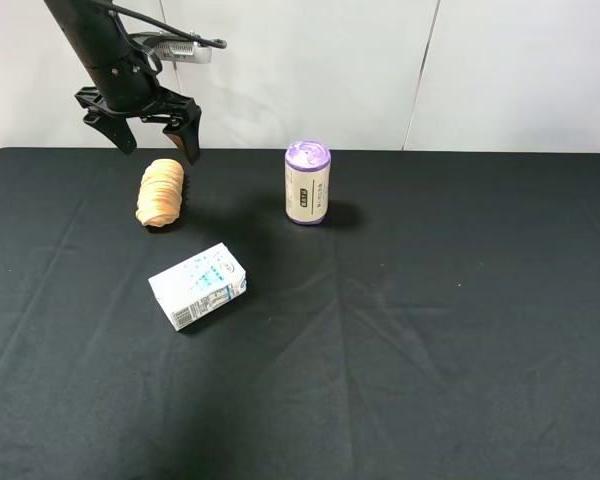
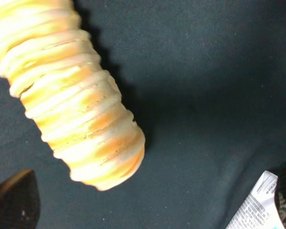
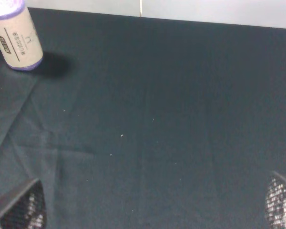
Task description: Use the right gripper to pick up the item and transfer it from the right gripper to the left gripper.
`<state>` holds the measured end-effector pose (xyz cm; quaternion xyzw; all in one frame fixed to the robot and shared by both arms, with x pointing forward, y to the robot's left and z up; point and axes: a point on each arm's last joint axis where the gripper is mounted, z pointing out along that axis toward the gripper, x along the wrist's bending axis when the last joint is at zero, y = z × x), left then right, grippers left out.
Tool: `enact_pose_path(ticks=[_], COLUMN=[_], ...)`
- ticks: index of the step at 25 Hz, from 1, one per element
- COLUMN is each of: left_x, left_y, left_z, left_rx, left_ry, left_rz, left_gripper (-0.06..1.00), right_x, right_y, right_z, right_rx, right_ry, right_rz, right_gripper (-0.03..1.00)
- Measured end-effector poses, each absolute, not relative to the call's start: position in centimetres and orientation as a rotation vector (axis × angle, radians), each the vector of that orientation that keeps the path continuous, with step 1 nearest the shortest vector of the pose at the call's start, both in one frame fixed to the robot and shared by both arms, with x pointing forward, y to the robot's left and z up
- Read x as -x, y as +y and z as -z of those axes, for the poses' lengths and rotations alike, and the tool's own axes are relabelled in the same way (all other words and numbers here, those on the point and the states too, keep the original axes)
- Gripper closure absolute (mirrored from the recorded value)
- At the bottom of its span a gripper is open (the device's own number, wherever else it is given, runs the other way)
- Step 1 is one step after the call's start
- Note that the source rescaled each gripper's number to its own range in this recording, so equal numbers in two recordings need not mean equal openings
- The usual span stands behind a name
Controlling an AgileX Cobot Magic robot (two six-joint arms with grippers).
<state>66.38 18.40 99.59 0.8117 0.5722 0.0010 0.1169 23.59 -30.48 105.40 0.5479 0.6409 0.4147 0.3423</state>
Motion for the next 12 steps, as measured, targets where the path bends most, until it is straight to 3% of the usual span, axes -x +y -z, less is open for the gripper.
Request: enact_pose_path(ticks=[7,12], left_x=[-66.4,-65.9], left_y=[18.4,19.0], left_z=[-100.0,-103.6], left_rx=[-2.371,-2.362], left_ry=[1.668,1.681], left_rz=[-0.017,-0.114], left_gripper=[-0.06,-0.06], right_x=[-23.6,-23.6], right_y=[-30.5,-30.5], right_z=[-105.4,-105.4], right_rx=[-1.424,-1.424], right_ry=[1.666,1.666], right_rz=[-1.078,-1.078], right_gripper=[-0.03,-0.03])
